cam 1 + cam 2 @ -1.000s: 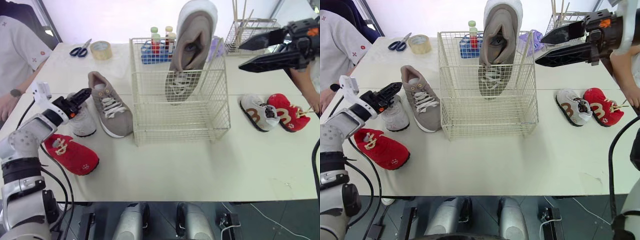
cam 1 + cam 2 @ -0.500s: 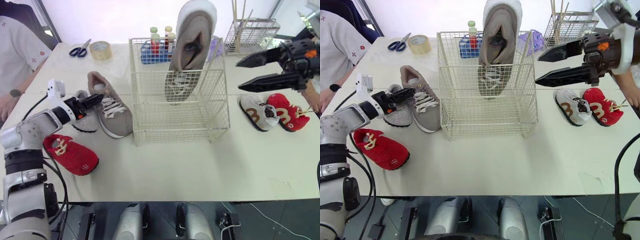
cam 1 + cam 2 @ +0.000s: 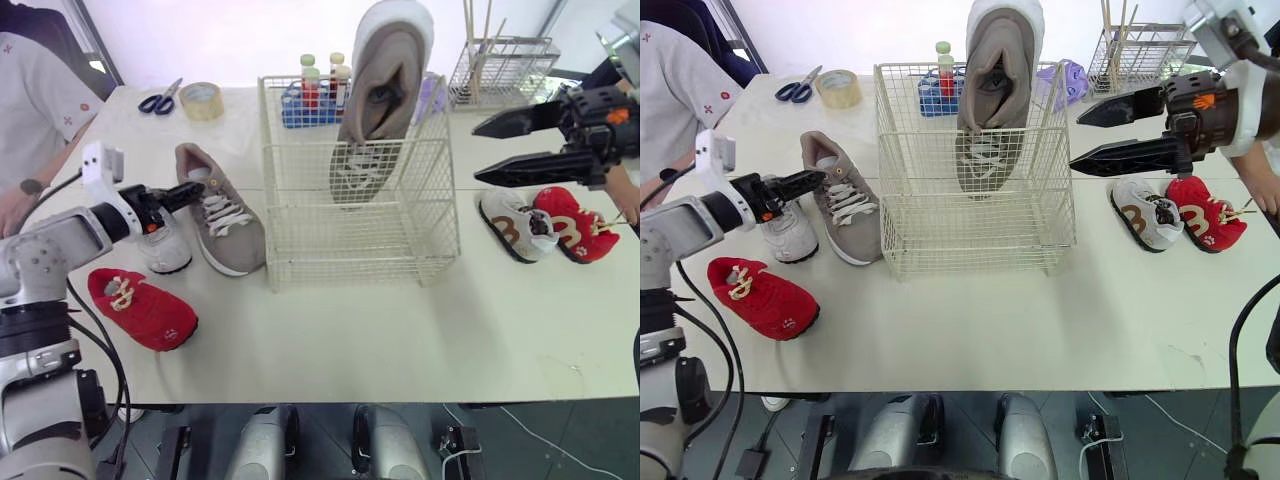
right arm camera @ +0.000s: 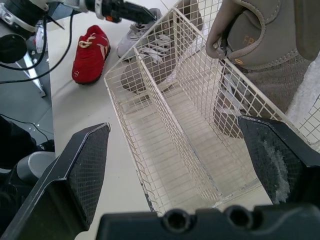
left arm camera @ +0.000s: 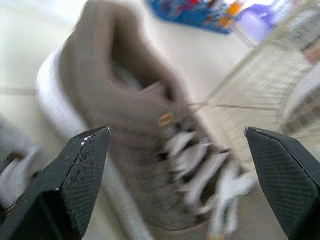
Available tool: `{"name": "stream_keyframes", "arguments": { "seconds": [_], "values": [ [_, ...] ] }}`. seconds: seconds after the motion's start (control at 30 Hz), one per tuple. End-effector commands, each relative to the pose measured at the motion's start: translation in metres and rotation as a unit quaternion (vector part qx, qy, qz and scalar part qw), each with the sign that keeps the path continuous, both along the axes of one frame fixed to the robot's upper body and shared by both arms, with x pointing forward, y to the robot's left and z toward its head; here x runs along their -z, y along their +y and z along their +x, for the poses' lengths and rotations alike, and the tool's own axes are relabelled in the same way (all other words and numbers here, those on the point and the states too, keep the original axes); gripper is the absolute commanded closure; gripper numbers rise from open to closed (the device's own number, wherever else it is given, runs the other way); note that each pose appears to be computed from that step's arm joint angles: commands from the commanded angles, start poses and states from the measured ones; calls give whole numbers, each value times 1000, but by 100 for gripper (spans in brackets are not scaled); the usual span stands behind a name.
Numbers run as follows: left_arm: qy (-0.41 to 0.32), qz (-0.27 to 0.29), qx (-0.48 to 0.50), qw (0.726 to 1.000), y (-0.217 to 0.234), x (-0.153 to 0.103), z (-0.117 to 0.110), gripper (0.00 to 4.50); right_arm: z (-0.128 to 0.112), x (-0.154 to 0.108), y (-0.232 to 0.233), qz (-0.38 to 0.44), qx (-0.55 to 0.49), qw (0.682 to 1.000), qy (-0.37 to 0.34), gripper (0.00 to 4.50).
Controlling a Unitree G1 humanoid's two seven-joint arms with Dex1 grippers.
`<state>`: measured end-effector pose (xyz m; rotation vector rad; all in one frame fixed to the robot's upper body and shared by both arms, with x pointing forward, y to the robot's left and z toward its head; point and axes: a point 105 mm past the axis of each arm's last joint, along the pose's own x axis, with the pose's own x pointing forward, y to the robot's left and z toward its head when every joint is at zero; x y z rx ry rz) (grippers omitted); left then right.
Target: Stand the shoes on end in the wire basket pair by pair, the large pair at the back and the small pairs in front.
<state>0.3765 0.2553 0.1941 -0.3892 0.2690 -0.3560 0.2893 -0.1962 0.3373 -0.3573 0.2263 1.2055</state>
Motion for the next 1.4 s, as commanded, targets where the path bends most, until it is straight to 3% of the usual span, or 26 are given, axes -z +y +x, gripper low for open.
{"name": "stream_keyframes", "arguments": {
  "seconds": [0.03,0.33,0.43,0.63,0.73,0.8,0.97,1.07,1.13,1.27,1.4],
  "values": [
    [-2,-18,-26,999,5,-2,9,0,-7,-15,-2,4,-4,999,-32,7],
    [40,-46,-15,998,-16,23,19,0,-7,-13,1,6,-12,999,-35,7],
    [41,-40,-15,998,-18,25,21,82,-8,-12,1,4,-13,999,-34,0],
    [35,-40,-15,998,-16,18,22,336,-10,-11,3,0,-14,999,-32,0],
    [26,-43,-18,999,-15,12,23,410,-10,-9,5,-3,-15,999,-32,0],
    [-11,-56,-19,998,-13,-9,24,413,-10,-10,6,-1,-16,999,-37,0],
    [-197,-54,-58,977,10,-111,4,413,-14,-19,1,35,-6,998,-46,0],
    [-337,-19,-95,937,25,-187,-27,413,-17,-24,-4,50,8,997,-55,0],
    [-404,7,-95,910,22,-221,-45,413,-19,-25,-6,57,14,997,-58,0],
    [-518,74,-20,852,-25,-267,-62,413,-25,-31,-6,79,10,995,-62,0],
    [-580,111,32,806,-73,-274,-53,413,-34,-28,3,75,-7,996,-53,0]
  ]
}}
